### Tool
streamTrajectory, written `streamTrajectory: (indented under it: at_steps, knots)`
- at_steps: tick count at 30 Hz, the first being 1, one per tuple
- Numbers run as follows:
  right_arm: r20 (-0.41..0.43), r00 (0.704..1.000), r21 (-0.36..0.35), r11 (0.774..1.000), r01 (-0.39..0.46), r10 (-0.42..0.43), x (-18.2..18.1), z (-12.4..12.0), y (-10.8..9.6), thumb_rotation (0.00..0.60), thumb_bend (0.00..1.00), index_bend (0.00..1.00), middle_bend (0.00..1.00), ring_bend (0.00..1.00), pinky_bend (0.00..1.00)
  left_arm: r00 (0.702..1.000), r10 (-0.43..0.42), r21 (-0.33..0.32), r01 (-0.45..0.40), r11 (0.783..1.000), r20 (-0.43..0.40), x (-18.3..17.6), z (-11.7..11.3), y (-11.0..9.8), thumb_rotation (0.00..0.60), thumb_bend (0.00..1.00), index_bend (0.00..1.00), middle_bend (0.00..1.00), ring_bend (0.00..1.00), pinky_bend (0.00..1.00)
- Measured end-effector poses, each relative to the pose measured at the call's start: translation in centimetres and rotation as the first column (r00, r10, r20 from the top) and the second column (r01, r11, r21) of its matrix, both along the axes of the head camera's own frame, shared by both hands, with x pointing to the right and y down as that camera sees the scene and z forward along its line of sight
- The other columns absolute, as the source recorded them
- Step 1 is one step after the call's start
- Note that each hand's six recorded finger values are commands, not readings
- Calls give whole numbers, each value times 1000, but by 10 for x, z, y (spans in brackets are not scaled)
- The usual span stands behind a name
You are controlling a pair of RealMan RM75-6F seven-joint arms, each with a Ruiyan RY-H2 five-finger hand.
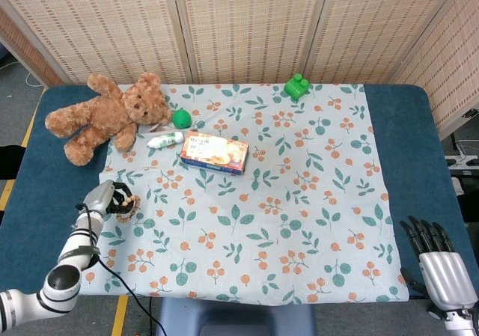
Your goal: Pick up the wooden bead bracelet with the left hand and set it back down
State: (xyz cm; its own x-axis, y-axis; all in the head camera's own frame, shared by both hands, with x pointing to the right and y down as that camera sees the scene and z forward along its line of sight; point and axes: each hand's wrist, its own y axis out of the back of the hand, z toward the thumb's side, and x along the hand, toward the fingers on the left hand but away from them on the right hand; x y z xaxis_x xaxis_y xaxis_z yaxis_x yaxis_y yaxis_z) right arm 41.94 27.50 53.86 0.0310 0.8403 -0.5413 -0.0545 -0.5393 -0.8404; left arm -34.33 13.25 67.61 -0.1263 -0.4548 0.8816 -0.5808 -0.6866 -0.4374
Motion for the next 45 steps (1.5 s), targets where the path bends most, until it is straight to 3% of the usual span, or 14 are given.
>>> streamTrajectory:
  at_steps: [3,5,7,11,13,15,17,22,26,29,33,37,41,45]
  knots:
    - [-2,1000,1,1000,1,-1,0,0,0,600,217,0,0,0,0,971,-197,-95,185,978,-135,3,-9,-4,600,1000,750,802,436,80]
    - [-2,1000,0,1000,1,-1,0,0,0,600,217,0,0,0,0,921,-312,-142,285,948,-235,11,-17,-10,600,1000,747,802,437,76]
    - [-3,1000,0,1000,2,-2,-1,0,0,600,217,0,0,0,0,836,-422,-190,378,906,-351,22,-27,-19,600,1000,746,801,437,73]
    - [-5,1000,-2,1000,3,-3,-1,1,1,600,217,0,0,0,0,681,-522,-244,467,850,-513,33,-49,-42,600,999,742,791,437,62]
    - [-7,1000,-5,1000,4,-4,-1,2,1,600,217,0,0,0,0,606,-566,-278,506,817,-559,33,-55,-48,600,1000,739,789,437,61]
    - [-8,1000,-5,1000,4,-4,-1,2,1,600,217,0,0,0,0,514,-618,-310,563,766,-595,27,-59,-55,600,1000,728,782,437,61]
    - [-9,1000,-7,1000,5,-5,-2,3,1,600,217,0,0,0,0,457,-650,-317,611,725,-607,16,-59,-60,600,1000,712,770,437,62]
    - [-3,1000,-17,1000,11,-11,-3,4,2,600,217,0,0,0,0,459,-663,-259,670,696,-592,-2,-53,-64,600,1000,672,758,435,61]
    - [0,1000,-19,1000,12,-12,-3,4,2,600,217,0,0,0,0,371,-707,-260,746,613,-602,-12,-48,-66,600,998,539,719,408,58]
    - [1,1000,-21,1000,13,-13,-3,4,2,600,217,0,0,0,0,311,-713,-268,774,574,-629,-17,-46,-67,600,976,536,710,402,58]
    - [1,1000,-24,1000,13,-13,-3,5,2,600,217,0,0,0,0,272,-700,-276,778,564,-660,-20,-44,-66,600,875,540,700,386,58]
    - [3,1000,-26,1000,14,-14,-4,5,2,600,218,0,0,0,0,275,-678,-282,757,590,-681,-20,-43,-63,594,683,522,652,338,56]
    - [-1,1000,-29,999,16,-16,-4,6,3,600,217,0,0,0,0,337,-637,-254,712,654,-694,-19,-41,-56,401,551,501,626,324,55]
    - [-4,1000,-36,999,21,-21,-6,9,4,600,217,0,0,0,0,410,-596,-233,654,720,-691,-17,-36,-43,227,497,528,626,324,53]
